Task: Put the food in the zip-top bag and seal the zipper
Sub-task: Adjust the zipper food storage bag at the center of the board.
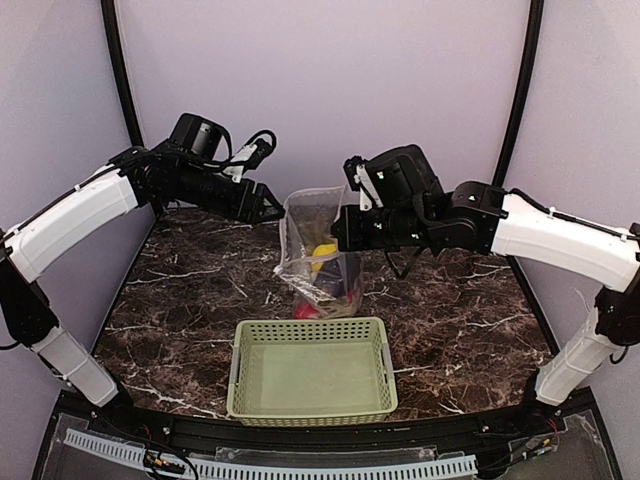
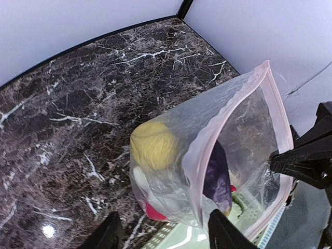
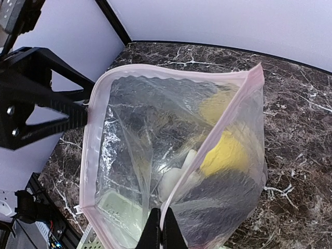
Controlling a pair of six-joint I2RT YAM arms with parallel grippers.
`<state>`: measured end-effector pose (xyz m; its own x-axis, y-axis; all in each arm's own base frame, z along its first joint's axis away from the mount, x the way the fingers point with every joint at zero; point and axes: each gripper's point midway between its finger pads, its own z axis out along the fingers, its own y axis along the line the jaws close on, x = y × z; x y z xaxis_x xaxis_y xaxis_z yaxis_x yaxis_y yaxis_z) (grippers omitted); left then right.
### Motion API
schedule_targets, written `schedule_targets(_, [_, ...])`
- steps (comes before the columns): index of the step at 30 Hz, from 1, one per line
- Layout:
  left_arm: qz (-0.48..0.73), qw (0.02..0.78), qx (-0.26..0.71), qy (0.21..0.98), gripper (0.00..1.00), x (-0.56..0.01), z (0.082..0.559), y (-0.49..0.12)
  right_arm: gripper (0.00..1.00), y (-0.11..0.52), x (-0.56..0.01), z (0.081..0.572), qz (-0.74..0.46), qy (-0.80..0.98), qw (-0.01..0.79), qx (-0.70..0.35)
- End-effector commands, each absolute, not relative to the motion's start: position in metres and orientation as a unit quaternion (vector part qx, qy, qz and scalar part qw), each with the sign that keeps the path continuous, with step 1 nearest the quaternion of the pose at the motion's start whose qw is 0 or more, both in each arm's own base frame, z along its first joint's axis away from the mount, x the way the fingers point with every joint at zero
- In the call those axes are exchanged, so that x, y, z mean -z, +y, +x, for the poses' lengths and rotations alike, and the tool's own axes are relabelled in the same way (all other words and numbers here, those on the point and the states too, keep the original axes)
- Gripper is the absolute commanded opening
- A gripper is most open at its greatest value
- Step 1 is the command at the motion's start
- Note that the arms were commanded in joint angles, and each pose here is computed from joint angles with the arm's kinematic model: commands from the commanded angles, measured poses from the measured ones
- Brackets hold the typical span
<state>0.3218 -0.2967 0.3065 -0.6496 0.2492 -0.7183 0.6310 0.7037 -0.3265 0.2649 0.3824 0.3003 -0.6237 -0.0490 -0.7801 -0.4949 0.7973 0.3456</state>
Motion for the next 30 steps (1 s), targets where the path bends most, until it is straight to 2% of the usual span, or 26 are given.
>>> schedule_targets(1, [0.286, 0.366, 0.332, 0.821, 0.65, -0.33, 0.299, -0.296, 0.0, 0.382, -0.321, 0.278, -0.113, 0.84, 0.438, -0.298])
schedule_targets(4, [0.302, 0.402, 0.368, 0.782, 0.8, -0.343, 0.281, -0.296, 0.0, 0.38, -0.32, 0.281, -0.105, 0.842, 0.442, -0.292])
schedule_targets(9, [0.324, 0.406, 0.418, 0.745, 0.95, -0.33, 0.234, -0.293, 0.0, 0.38, -0.321, 0.284, -0.098, 0.841, 0.446, -0.289])
schedule_targets(17, [0.337, 0.392, 0.388, 0.763, 0.98, -0.296, 0.219, -0.301, 0.0, 0.382, -0.324, 0.285, -0.099, 0.84, 0.447, -0.29])
schedule_targets(20, [0.333, 0.399, 0.356, 0.777, 0.93, -0.288, 0.229, -0.304, 0.0, 0.382, -0.324, 0.285, -0.098, 0.84, 0.446, -0.292])
schedule_targets(22, [0.332, 0.403, 0.339, 0.782, 0.84, -0.285, 0.234, -0.305, 0.0, 0.382, -0.324, 0.284, -0.099, 0.84, 0.445, -0.293])
schedule_targets(30, [0.339, 0.4, 0.309, 0.793, 0.56, -0.273, 0.24, -0.312, 0.0, 0.381, -0.323, 0.284, -0.097, 0.842, 0.444, -0.292])
